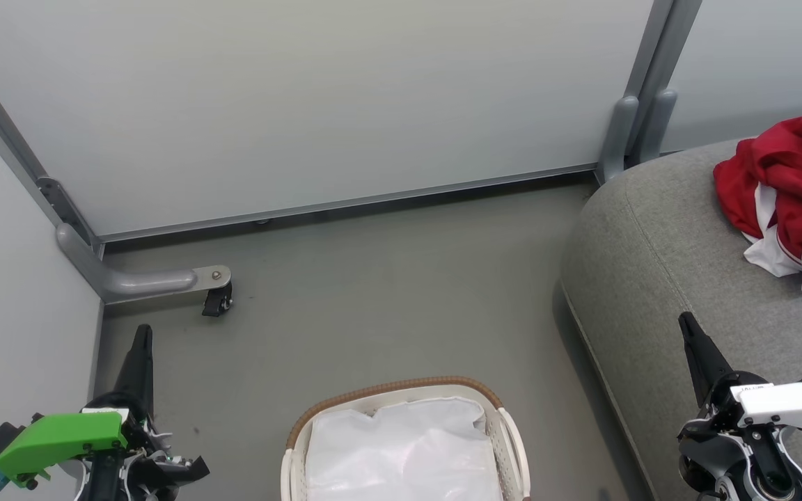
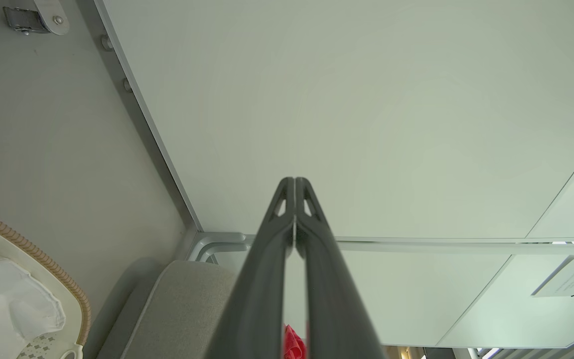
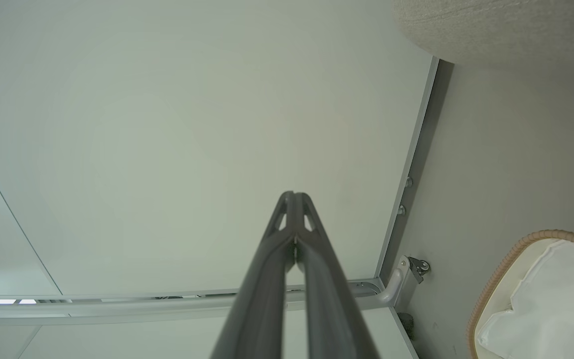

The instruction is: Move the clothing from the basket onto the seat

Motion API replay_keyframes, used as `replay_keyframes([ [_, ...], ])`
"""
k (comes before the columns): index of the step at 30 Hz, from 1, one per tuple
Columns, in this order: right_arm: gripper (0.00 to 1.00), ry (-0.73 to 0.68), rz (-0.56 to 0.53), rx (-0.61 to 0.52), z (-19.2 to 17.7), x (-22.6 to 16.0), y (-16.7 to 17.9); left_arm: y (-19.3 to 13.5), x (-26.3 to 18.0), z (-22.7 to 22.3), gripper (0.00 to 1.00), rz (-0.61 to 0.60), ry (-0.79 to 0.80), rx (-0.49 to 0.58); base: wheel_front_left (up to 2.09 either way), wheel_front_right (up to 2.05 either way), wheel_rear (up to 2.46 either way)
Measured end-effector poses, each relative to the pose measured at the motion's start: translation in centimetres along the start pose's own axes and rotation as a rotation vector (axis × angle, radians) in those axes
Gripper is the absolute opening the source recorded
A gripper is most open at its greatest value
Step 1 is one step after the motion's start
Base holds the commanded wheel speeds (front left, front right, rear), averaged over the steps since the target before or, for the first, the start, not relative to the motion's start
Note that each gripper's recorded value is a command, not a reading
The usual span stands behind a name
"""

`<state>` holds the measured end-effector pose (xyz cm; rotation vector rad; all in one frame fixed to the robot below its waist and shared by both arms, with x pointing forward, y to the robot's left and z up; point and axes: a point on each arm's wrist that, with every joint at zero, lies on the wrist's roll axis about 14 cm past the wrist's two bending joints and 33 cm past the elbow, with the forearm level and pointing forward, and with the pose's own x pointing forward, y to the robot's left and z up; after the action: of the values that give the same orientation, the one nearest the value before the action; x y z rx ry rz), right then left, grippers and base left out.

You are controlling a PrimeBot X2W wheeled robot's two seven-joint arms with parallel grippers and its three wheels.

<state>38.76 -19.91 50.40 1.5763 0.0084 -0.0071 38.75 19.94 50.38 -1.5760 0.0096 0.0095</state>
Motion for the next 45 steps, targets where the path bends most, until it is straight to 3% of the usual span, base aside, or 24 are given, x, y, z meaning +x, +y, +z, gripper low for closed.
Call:
replay_keyframes([
  [45, 0.0, 0.0, 0.0, 0.0, 0.0, 0.0, 0.0, -0.01, 0.0, 0.01, 0.0, 0.0, 0.0, 0.0, 0.0, 0.0, 0.0],
])
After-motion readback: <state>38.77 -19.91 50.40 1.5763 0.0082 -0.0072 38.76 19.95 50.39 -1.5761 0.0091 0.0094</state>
